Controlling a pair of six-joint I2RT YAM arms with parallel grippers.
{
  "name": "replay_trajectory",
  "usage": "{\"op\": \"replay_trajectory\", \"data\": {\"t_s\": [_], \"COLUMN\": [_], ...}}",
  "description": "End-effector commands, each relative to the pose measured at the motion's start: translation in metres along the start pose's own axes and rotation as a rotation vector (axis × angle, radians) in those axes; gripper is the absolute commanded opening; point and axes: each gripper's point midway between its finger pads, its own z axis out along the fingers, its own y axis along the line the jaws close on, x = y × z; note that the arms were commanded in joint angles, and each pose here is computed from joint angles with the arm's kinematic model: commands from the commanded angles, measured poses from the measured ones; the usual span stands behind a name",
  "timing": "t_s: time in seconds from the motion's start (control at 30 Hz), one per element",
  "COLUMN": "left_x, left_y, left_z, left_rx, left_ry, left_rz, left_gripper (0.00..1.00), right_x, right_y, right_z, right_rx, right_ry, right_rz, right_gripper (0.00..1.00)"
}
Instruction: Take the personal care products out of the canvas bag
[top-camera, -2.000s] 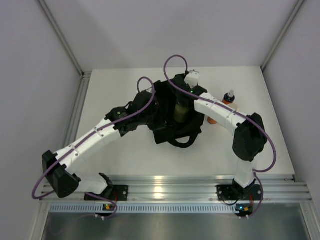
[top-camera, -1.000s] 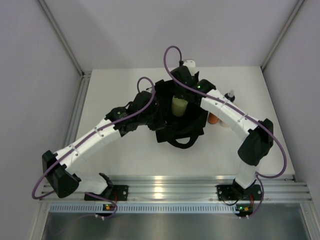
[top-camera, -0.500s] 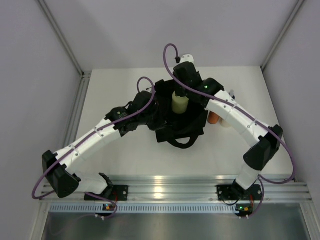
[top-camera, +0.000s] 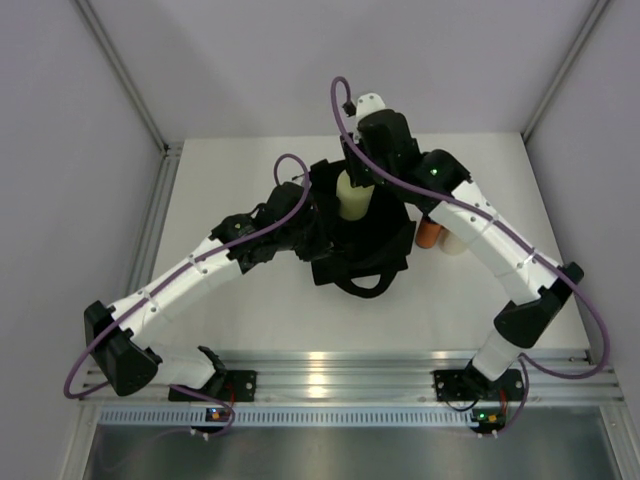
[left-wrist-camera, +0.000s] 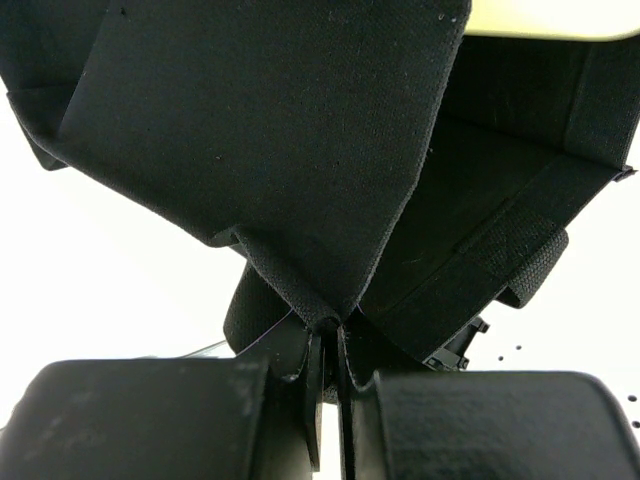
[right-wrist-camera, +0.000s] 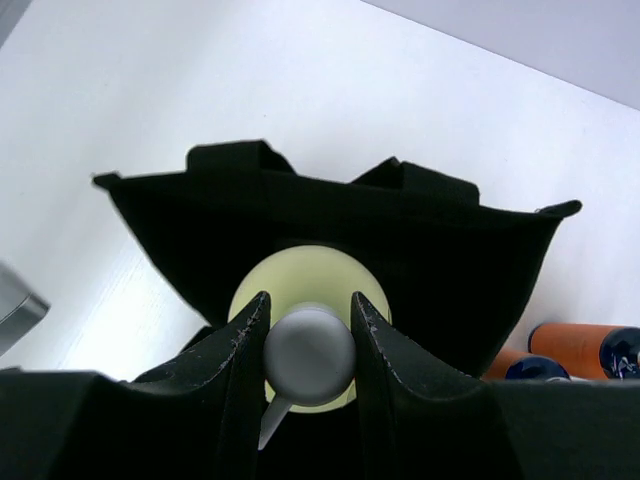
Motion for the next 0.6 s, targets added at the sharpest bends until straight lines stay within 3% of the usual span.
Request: {"op": "replay_trajectory", "data": {"t_s": [0.0,0.3,0.57], "left_x": [-0.010,-0.011,-0.014], "left_y": [-0.011,-0.010,-0.010], "left_z": [-0.007,-0.007,-0.009], "left_rx": [0.034,0.029,0.028], "left_ry": [-0.038,-0.045,-0.060], "left_rz": [0.005,-0.003,-0.013], "left_gripper": [0.00,0.00,0.00], "right_x": [-0.082,-0.108,-0.124], "right_y": [0.005,0.006,-0.017], "right_z": [-0.074,-0.126,-0.163], "right_rx": [-0.115,-0.215,-0.159], "right_ry": [-0.277,-0.386,-0.463], "right_rz": [0.033,-0.019,0.030], "right_gripper": [0.00,0.00,0.00]}}
